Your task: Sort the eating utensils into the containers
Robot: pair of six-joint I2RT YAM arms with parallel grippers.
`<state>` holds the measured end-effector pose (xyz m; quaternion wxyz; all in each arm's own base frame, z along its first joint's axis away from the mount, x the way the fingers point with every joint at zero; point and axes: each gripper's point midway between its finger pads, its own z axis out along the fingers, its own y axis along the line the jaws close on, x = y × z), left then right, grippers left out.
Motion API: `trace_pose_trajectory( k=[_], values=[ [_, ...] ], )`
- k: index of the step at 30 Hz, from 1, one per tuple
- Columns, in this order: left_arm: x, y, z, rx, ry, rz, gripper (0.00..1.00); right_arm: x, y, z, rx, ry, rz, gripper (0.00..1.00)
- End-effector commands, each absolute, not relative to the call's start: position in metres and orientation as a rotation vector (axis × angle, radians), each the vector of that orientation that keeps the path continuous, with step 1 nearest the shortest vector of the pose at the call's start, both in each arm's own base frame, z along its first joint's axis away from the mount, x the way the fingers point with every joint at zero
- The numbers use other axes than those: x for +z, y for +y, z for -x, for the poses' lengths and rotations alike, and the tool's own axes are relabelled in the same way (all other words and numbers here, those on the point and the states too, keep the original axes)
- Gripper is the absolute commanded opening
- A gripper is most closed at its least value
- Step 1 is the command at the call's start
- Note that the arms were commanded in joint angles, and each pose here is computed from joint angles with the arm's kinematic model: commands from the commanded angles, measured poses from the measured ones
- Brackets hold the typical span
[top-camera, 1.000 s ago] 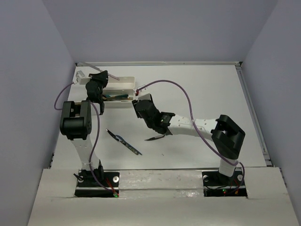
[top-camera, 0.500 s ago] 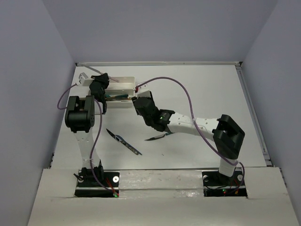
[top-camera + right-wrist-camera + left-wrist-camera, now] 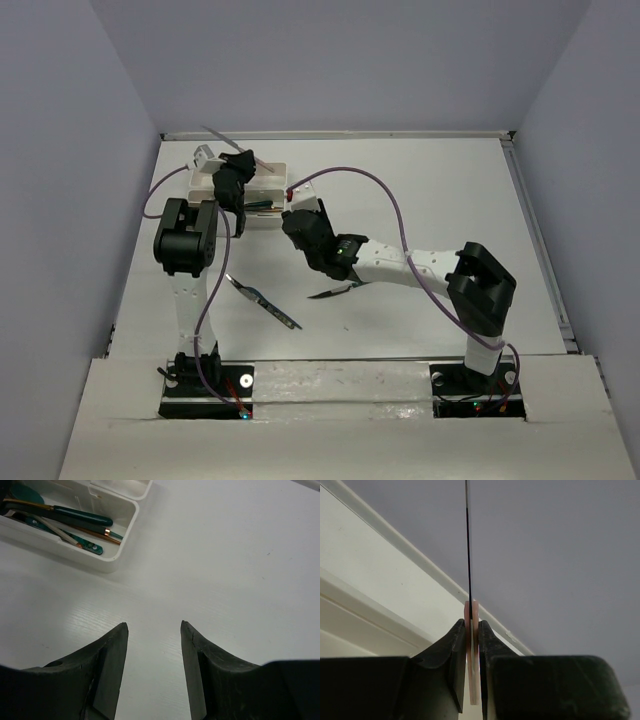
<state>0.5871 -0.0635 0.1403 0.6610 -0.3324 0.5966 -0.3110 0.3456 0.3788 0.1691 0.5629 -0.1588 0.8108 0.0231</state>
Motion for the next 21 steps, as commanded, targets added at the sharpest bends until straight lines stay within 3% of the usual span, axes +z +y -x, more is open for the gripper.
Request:
trace_pose_trajectory(
  k=[1,12,19,21],
  values=[
    [0.239,-0.057,-0.581,-0.761,0.994,0.615,0.00,0.187,0.376,-0.351,0.063,1.881,0.301,0.52],
    [0.228,-0.074,-0.583,-0.794,1.031,0.622,0.00,0.185,0.372,-0.350,0.054,1.891,0.296,0.52],
    [0.217,-0.082,-0.582,-0.797,1.061,0.635,0.19,0.185,0.372,-0.350,0.053,1.895,0.294,0.53],
    [0.217,-0.081,-0.582,-0.785,1.060,0.637,0.21,0.184,0.372,-0.349,0.052,1.896,0.295,0.53]
  ],
)
